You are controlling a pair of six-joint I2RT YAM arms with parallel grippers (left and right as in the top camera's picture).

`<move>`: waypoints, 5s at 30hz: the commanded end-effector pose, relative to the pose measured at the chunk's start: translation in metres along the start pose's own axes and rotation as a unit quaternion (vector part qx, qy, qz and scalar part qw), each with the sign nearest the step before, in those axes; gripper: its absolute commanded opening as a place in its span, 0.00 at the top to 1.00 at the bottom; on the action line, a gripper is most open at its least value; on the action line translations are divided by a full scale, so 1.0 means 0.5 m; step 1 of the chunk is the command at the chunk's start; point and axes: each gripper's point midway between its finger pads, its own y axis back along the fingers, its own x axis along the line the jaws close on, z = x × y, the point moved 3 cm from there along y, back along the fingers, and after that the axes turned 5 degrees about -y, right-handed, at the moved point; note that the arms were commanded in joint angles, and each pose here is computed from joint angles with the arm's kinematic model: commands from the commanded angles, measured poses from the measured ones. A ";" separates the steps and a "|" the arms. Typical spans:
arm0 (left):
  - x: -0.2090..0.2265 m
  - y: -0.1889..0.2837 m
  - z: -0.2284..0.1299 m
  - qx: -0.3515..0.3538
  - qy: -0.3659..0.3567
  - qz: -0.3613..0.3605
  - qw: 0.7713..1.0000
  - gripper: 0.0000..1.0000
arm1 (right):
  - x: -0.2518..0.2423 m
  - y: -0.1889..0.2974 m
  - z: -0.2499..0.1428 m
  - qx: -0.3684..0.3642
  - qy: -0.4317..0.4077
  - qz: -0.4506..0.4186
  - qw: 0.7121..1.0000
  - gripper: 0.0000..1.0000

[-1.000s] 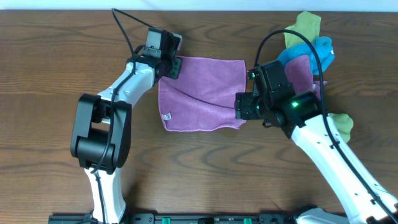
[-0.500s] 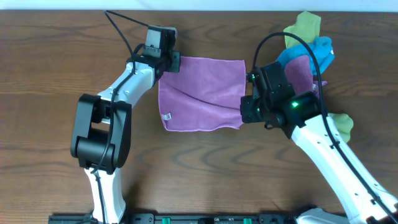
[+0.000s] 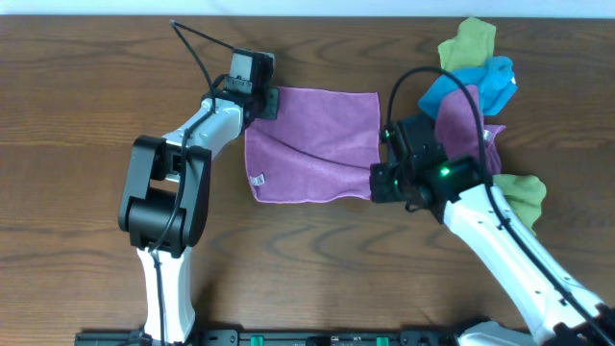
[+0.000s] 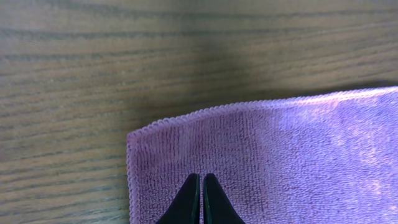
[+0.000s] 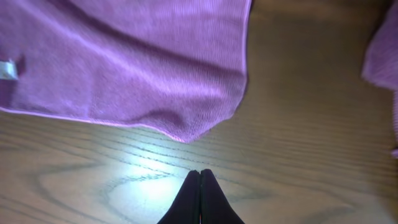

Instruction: Fold the cloth

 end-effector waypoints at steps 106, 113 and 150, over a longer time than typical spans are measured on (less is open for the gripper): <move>0.175 0.233 0.070 0.012 0.019 0.155 0.988 0.73 | 0.063 -0.259 -0.092 0.102 0.021 0.073 0.992 0.99; 0.120 0.235 -0.028 0.124 0.052 0.066 0.989 0.89 | 0.024 -0.237 -0.062 0.102 0.032 0.043 0.993 0.98; -0.020 0.349 -0.294 0.270 0.225 -0.245 0.904 0.79 | -0.051 -0.103 -0.035 0.097 -0.014 0.127 0.987 0.33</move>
